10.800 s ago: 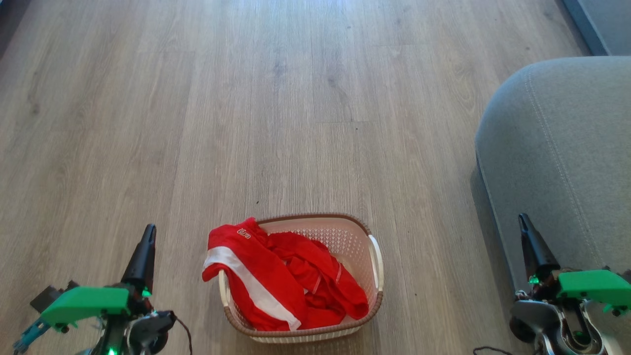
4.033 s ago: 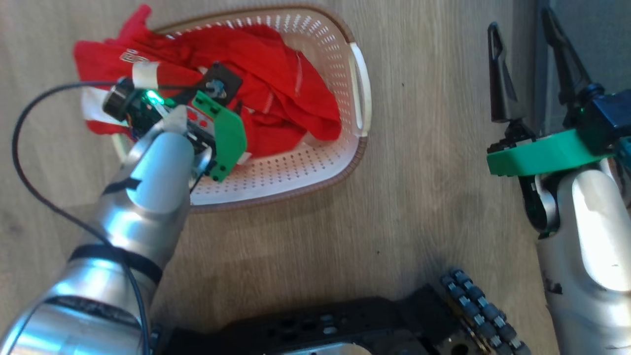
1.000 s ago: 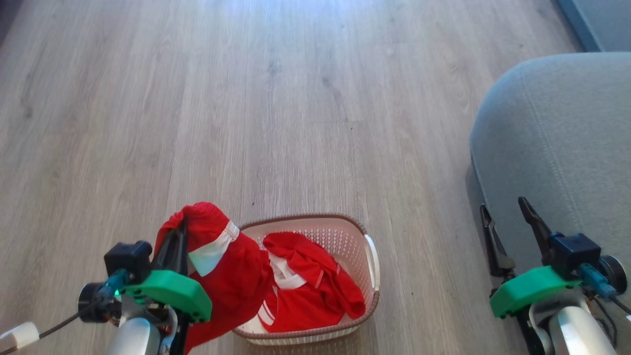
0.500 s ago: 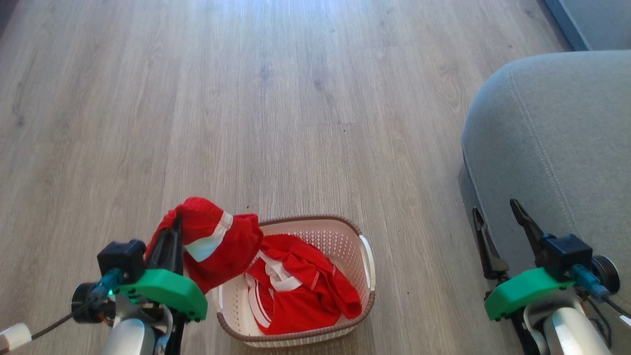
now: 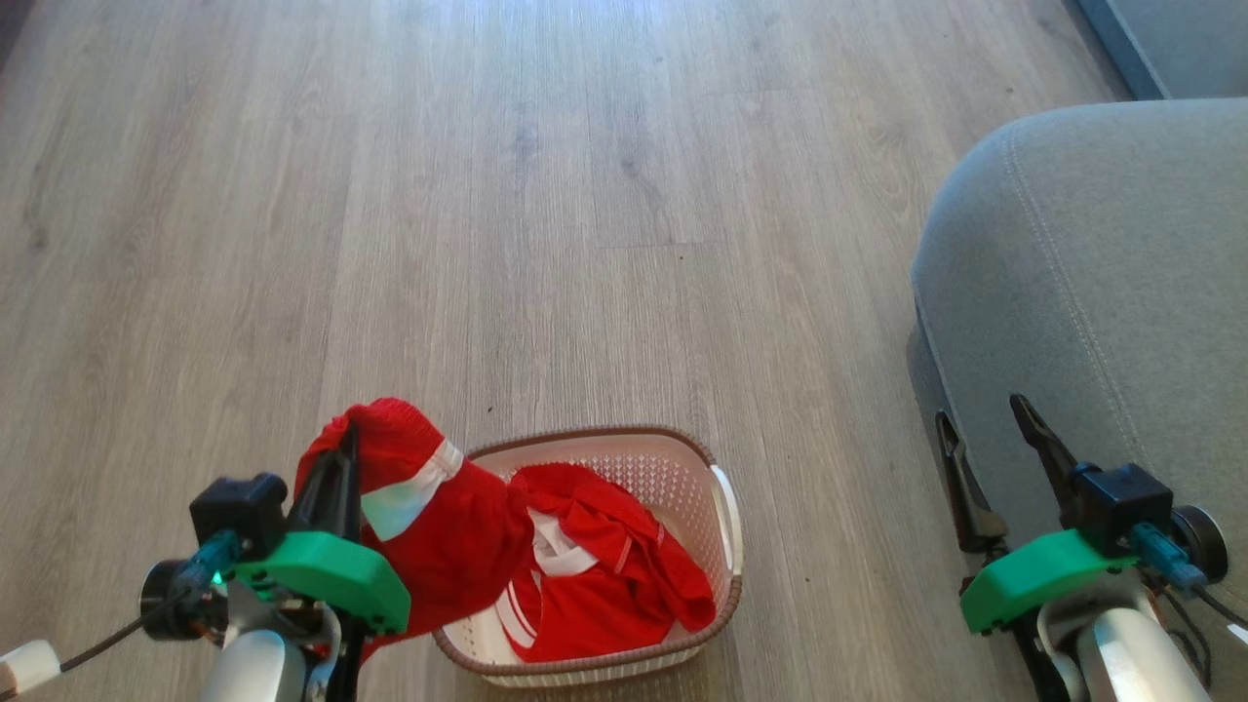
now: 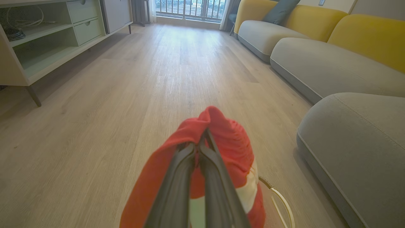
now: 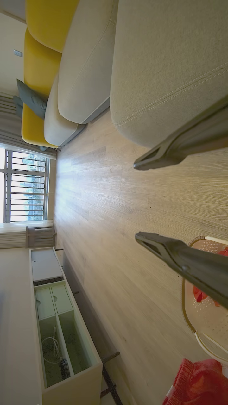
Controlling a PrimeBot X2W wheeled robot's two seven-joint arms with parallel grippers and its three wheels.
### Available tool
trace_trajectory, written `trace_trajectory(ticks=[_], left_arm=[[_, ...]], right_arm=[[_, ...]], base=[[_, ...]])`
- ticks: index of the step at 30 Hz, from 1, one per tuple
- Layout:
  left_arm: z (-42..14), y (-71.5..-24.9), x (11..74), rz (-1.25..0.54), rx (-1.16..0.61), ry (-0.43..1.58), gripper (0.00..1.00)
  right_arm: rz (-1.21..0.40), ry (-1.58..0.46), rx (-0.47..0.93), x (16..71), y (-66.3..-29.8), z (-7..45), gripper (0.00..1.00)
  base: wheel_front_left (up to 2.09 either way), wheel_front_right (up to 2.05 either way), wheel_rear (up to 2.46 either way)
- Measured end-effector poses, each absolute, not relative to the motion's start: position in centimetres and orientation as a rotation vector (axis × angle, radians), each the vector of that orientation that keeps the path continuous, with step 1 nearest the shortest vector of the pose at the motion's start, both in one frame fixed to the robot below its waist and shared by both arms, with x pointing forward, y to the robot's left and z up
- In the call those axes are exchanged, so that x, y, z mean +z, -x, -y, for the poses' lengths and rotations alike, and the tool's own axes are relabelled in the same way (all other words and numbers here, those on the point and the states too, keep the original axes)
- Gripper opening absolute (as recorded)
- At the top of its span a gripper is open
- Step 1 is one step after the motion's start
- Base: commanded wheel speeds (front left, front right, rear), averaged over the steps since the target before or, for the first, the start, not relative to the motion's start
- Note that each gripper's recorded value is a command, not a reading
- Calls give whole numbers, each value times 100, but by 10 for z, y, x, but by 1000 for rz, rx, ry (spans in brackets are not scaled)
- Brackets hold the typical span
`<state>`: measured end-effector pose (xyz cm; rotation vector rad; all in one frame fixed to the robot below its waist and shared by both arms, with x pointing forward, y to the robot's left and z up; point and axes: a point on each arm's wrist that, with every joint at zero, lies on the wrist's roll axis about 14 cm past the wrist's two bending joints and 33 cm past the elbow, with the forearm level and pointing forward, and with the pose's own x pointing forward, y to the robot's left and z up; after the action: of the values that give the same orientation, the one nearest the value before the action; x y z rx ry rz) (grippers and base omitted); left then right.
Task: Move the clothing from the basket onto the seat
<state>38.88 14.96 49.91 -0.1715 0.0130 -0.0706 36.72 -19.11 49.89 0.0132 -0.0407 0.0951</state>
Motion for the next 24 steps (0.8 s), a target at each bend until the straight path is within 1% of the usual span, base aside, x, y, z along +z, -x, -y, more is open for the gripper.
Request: trace_trajectory(ticks=[6, 9, 13, 16, 17, 18, 21, 24], left_arm=[[-148, -388, 499, -12, -74, 171, 0], [-145, -389, 501, -12, -87, 170, 0], [-130, -388, 505, -13, -141, 171, 0], [-113, -388, 514, 4, -203, 174, 0], [-99, -389, 525, 26, -250, 179, 0], [-91, -390, 532, 41, -276, 185, 0], [-72, -392, 548, 77, -339, 187, 0], [-57, -390, 556, 91, -392, 177, 0]], right_arm=[[39, -18, 104, 498, -367, 188, 100], [34, -39, 153, 497, -367, 171, 100], [36, -43, 306, 500, -368, 124, 100], [67, -54, 443, 514, -373, 82, 100], [86, -51, 536, 524, -374, 54, 100], [88, -50, 581, 527, -373, 42, 100], [75, -67, 688, 528, -366, 11, 100], [47, -78, 754, 523, -360, -6, 100]], base=[[0, 0, 0], [0, 0, 0], [0, 0, 0], [0, 0, 0], [0, 0, 0], [0, 0, 0], [0, 0, 0], [0, 0, 0]])
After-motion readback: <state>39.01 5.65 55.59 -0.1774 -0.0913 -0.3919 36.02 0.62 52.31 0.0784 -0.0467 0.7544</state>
